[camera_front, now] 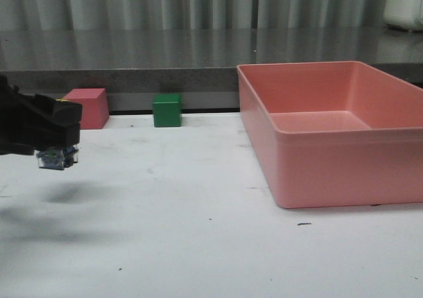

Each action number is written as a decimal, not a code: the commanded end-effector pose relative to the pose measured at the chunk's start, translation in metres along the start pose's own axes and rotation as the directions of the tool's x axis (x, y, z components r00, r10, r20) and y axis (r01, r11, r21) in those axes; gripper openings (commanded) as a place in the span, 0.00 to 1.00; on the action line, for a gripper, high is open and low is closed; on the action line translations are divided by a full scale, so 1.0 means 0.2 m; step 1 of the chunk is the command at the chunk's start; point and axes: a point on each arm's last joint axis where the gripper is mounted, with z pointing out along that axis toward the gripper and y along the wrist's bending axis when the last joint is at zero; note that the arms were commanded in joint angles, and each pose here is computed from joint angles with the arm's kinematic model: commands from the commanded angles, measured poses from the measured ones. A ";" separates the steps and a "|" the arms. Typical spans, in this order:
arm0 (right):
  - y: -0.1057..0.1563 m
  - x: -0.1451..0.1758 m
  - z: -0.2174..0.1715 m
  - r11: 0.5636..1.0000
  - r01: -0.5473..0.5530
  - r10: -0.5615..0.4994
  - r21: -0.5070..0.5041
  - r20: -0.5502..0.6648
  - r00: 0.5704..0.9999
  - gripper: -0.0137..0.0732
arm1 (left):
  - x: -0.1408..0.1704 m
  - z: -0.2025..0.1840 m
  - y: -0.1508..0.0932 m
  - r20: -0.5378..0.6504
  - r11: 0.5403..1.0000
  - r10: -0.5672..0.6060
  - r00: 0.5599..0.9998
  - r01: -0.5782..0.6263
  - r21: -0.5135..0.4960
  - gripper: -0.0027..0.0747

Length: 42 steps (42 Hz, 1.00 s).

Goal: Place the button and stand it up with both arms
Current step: 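Rotate the button upright and lower it onto the table with the left gripper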

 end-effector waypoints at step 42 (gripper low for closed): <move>-0.01 -0.05 -0.04 1.000 0.002 -0.002 0.002 0.079 0.997 0.82 | 0.01 0.06 0.02 0.161 0.999 0.025 0.987 -0.018 -0.043 0.68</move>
